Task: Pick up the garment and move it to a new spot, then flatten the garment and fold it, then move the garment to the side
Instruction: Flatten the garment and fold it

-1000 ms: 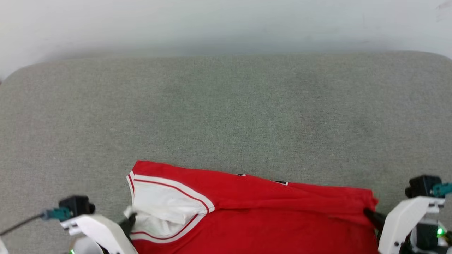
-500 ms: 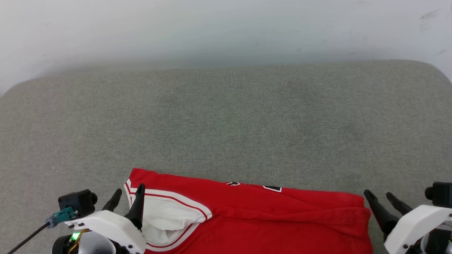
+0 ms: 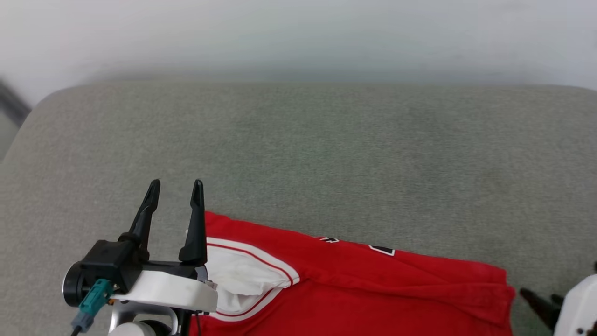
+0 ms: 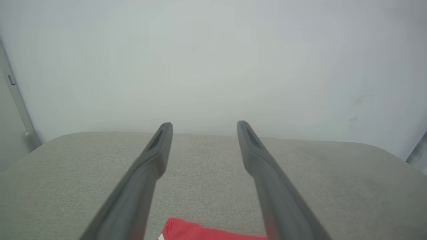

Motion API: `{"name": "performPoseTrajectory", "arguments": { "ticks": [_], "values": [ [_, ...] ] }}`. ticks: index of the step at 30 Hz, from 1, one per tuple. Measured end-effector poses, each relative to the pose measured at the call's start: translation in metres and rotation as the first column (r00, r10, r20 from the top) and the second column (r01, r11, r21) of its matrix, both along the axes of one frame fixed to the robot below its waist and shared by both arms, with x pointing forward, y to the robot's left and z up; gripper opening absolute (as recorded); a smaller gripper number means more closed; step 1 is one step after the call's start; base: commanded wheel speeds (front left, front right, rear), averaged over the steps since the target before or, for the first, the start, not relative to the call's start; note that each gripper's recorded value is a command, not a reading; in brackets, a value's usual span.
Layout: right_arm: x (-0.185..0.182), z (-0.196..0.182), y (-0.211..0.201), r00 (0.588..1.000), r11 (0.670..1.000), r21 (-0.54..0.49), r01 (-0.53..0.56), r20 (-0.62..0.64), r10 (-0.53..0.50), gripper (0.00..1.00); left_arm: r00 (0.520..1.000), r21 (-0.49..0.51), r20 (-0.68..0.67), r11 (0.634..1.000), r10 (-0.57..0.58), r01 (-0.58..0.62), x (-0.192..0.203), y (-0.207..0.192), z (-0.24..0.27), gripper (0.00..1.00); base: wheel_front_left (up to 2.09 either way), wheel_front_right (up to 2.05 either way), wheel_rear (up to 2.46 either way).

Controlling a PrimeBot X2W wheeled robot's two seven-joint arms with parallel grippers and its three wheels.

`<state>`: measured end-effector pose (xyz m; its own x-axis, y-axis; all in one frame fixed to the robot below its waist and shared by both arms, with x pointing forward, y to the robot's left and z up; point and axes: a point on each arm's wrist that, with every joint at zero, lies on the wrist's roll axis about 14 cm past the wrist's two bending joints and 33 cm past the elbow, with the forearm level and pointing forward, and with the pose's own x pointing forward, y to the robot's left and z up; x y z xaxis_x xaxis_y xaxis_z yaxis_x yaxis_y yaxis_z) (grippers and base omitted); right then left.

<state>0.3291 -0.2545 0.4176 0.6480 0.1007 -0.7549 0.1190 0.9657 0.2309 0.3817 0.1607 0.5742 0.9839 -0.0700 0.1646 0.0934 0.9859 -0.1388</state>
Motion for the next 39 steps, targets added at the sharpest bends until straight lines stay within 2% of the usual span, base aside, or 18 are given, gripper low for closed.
{"name": "performPoseTrajectory", "arguments": {
  "ticks": [6,10,11,12,13,19,23,29,34,37,39],
  "values": [
    [0.004,-0.038,0.06,0.989,0.988,0.132,-0.081,-0.112,0.096,1.0,0.999,-0.001,-0.002,0.999,0.044,-0.044,-0.006,0.008,-0.001,1.0,0.0,0.0,0.0],
    [0.005,-0.051,0.075,0.978,0.98,0.164,-0.108,-0.16,0.134,1.0,0.998,-0.002,-0.015,0.998,0.062,-0.062,-0.009,0.013,-0.005,1.0,0.0,0.0,0.0],
    [0.006,-0.052,0.077,0.976,0.979,0.171,-0.112,-0.168,0.141,0.76,0.998,-0.001,-0.016,0.998,0.065,-0.065,-0.01,0.014,-0.005,1.0,0.0,0.0,0.0],
    [0.006,-0.052,0.078,0.975,0.977,0.178,-0.115,-0.17,0.146,0.17,0.998,0.0,-0.015,0.998,0.066,-0.066,-0.01,0.014,-0.005,1.0,0.0,0.0,0.0],
    [0.006,-0.052,0.08,0.973,0.976,0.178,-0.123,-0.169,0.154,0.0,0.998,0.0,-0.013,0.998,0.067,-0.067,-0.011,0.014,-0.004,1.0,0.0,0.0,0.0],
    [0.013,-0.034,0.088,0.979,0.967,0.201,-0.156,-0.099,0.178,0.0,0.998,0.008,-0.019,0.999,0.052,-0.052,-0.015,0.009,-0.004,1.0,0.0,0.0,0.0],
    [0.022,-0.014,0.069,0.989,0.976,0.17,-0.137,-0.037,0.145,0.0,1.0,0.015,-0.013,0.999,0.028,-0.028,-0.014,0.001,-0.001,1.0,0.0,0.0,0.0],
    [0.013,0.0,0.006,1.0,0.995,0.101,0.019,-0.02,-0.017,0.0,1.0,0.015,0.003,1.0,0.006,-0.006,-0.014,-0.005,0.005,1.0,0.0,0.0,0.0],
    [-0.006,0.008,-0.039,0.987,0.985,0.072,0.158,-0.021,-0.156,0.0,1.0,0.02,0.004,1.0,-0.009,0.009,-0.015,-0.01,0.007,1.0,0.0,0.0,0.0],
    [-0.008,0.008,-0.026,0.982,0.964,0.188,0.188,-0.035,-0.185,0.0,1.0,0.024,0.001,1.0,-0.019,0.019,-0.015,-0.013,0.006,1.0,0.0,0.0,0.0],
    [-0.006,0.006,0.003,0.986,0.932,0.319,0.169,-0.061,-0.158,0.0,1.0,0.024,-0.001,0.999,-0.024,0.024,-0.016,-0.014,0.006,1.0,0.0,0.0,0.0]
  ]
}}
